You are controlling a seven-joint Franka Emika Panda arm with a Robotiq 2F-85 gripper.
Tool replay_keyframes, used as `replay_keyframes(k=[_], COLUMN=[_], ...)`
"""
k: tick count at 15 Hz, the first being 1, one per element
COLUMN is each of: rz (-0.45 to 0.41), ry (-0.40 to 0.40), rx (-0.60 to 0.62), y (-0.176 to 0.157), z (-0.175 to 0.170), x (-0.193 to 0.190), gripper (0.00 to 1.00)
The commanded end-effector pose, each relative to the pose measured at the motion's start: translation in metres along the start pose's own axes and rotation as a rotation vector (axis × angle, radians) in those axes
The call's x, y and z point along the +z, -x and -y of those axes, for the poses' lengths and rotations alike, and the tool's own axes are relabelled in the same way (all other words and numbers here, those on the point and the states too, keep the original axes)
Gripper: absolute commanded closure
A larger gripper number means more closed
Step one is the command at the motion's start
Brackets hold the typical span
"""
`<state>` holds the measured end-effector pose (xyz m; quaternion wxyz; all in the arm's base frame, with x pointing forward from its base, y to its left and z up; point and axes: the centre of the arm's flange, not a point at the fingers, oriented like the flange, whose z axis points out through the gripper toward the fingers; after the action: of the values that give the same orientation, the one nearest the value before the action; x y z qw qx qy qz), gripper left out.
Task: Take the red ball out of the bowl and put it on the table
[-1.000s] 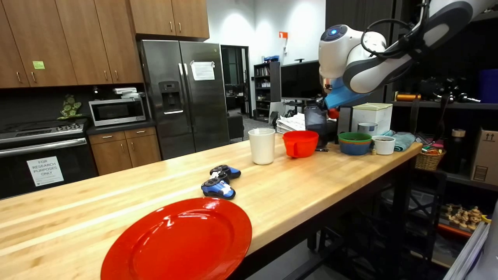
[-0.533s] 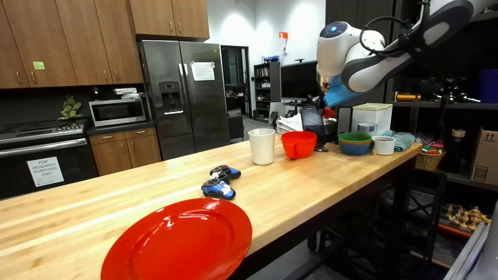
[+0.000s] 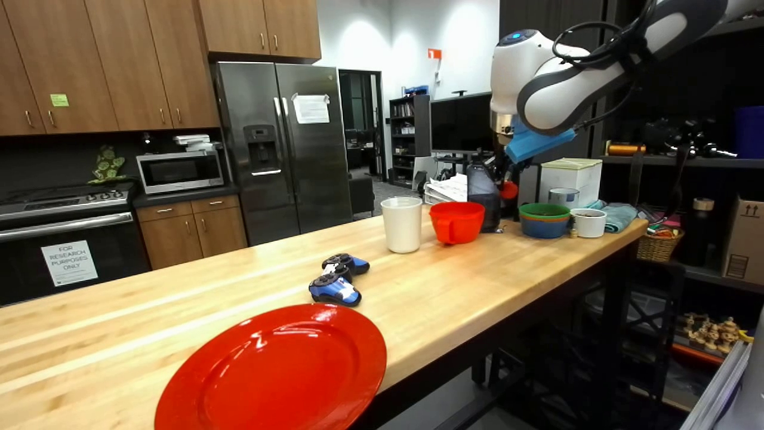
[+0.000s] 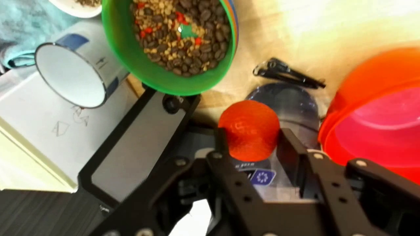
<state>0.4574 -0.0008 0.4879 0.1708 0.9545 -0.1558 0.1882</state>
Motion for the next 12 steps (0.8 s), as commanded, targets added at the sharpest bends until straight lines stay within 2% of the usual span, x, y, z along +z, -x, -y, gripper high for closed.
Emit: replay_keyframes(k=[1, 6, 8, 12], rz=[0.099, 0.155, 0.162, 0.217], ry=[-0.047, -0.108, -0.182, -0.342], rx=[-0.067, -0.111, -0.119, -0.225], y=[0.014, 0.02, 0.023, 0.034], z=[-0.011, -0.013, -0.008, 0.014], x=[-0.008, -0.013, -0.014, -0.022], gripper=[0.83, 0.83, 0.83, 0.83])
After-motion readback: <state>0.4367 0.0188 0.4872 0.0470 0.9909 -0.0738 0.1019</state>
